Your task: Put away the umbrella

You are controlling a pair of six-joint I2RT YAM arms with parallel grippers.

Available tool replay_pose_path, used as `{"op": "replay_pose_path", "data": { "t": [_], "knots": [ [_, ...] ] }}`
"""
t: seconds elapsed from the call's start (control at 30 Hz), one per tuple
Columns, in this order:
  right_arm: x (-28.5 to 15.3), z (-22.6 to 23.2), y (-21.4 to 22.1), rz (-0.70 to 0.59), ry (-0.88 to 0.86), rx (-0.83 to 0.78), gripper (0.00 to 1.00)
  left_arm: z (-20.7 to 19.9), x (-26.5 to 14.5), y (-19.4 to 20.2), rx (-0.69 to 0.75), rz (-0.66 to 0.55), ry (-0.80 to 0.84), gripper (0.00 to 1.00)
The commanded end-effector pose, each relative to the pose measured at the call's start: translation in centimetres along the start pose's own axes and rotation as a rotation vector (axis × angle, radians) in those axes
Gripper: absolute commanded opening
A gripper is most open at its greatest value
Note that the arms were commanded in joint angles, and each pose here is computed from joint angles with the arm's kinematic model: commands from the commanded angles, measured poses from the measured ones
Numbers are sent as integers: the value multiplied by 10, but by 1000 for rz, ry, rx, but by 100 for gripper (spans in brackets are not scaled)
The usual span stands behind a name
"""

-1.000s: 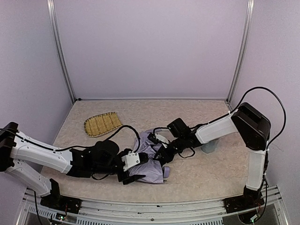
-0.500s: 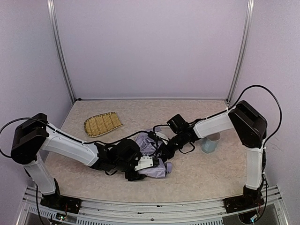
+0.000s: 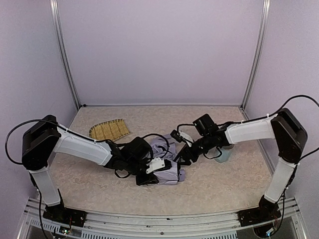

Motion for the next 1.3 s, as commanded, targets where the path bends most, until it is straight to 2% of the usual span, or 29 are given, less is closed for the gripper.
{"op": "replay_pose_path", "data": {
  "t": [0.0, 0.13, 0.33, 0.4, 0.63, 0.87, 1.07, 1.2, 1.27],
  "knots": [
    [-49, 0, -21, -67, 226, -54, 66, -4, 12, 38, -170, 192, 185, 27],
    [-76, 23, -20, -121, 340, -189, 70, -4, 16, 39, -206, 222, 272, 25],
    [-72, 109, -19, -245, 363, -681, 69, -2, 20, 38, -242, 234, 367, 25],
    [-62, 124, -12, -226, 360, -816, 69, 0, 21, 39, -256, 246, 378, 25],
    [-15, 125, -13, -48, 414, -1001, 71, 5, 27, 40, -293, 284, 409, 24],
    [27, 100, 16, 172, 431, -1015, 71, 7, 24, 39, -309, 272, 450, 24],
    [45, 68, 33, 278, 592, -966, 76, 6, 28, 42, -311, 305, 493, 21],
    [61, 48, 50, 409, 580, -887, 77, 5, 27, 40, -319, 315, 516, 19],
    [67, 47, 56, 446, 510, -866, 72, 3, 25, 38, -311, 303, 533, 19]
  ]
}}
Point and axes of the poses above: each gripper's point midway between its finger pads, its own x axis out along the fingers, its own z axis along the line the jaws close on, y = z × x, the point moved 7 cm from there along -x, back along the fingers, and after that the axes turned 13 degrees about -x, right-handed, at the moved point
